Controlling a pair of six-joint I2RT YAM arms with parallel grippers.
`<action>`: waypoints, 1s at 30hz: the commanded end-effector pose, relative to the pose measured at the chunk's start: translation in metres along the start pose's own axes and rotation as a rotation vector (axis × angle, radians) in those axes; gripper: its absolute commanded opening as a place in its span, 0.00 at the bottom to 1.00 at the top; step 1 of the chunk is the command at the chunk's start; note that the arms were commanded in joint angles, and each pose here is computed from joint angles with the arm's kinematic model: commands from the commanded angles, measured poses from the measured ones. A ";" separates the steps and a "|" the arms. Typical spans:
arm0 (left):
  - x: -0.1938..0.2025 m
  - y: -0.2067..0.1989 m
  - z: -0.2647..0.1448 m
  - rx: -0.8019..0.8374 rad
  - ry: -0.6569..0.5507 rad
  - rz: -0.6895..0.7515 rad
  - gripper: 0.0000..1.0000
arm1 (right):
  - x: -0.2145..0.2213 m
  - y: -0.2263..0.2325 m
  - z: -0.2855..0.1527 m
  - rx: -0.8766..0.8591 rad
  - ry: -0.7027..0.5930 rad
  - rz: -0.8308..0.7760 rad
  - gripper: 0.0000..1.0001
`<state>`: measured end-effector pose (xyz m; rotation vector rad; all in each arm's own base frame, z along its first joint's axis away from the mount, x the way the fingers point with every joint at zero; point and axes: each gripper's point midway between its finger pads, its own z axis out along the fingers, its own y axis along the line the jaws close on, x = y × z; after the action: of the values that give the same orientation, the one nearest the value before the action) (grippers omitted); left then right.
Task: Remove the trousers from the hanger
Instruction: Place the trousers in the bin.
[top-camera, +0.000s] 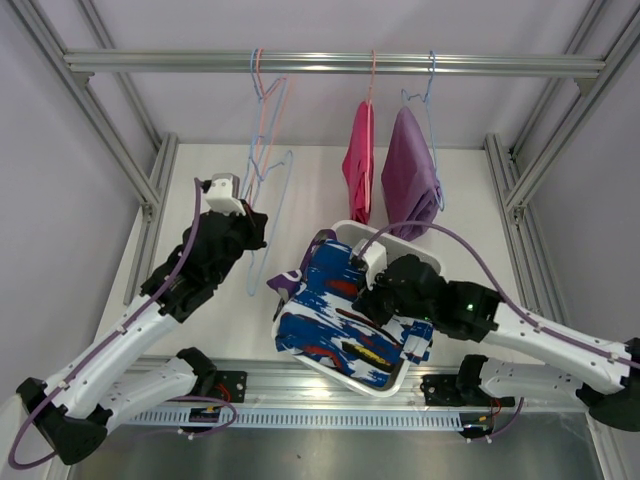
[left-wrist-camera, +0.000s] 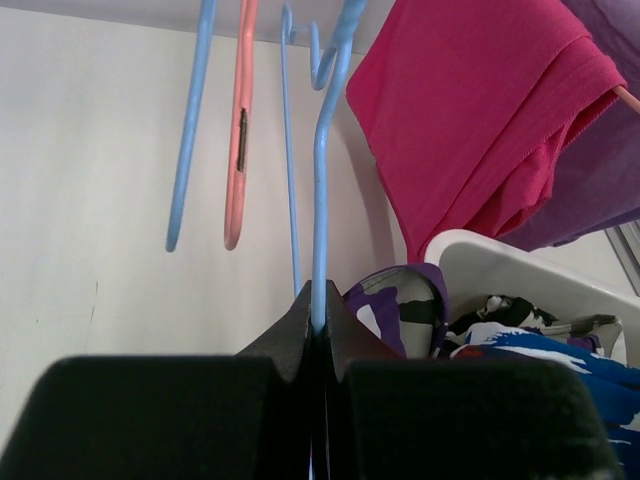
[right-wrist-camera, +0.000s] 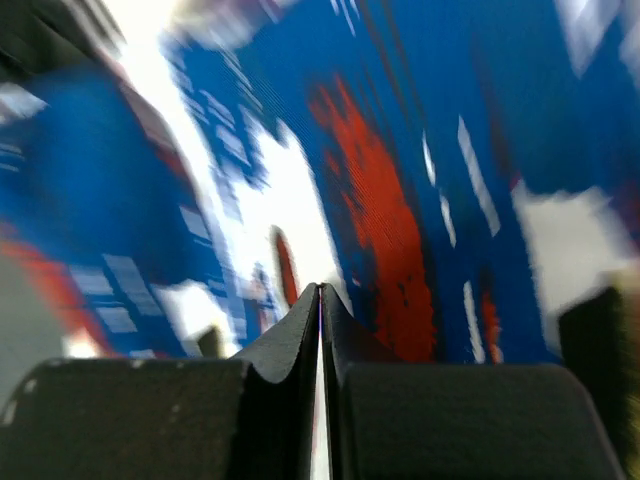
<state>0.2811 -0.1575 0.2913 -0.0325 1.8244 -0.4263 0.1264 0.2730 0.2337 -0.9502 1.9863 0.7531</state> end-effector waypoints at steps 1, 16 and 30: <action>-0.019 -0.010 -0.004 0.022 -0.050 0.011 0.01 | 0.040 -0.006 0.023 -0.002 0.103 0.066 0.04; -0.019 -0.038 -0.021 0.068 -0.011 0.057 0.00 | 0.003 -0.003 0.011 0.031 0.121 0.137 0.31; -0.094 -0.045 -0.020 -0.018 -0.129 0.126 0.00 | -0.070 -0.011 -0.065 0.088 -0.124 0.081 0.63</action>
<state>0.2703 -0.1783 0.3445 0.0724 1.8142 -0.3545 0.1352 0.2508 0.3322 -0.7443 1.9252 0.8091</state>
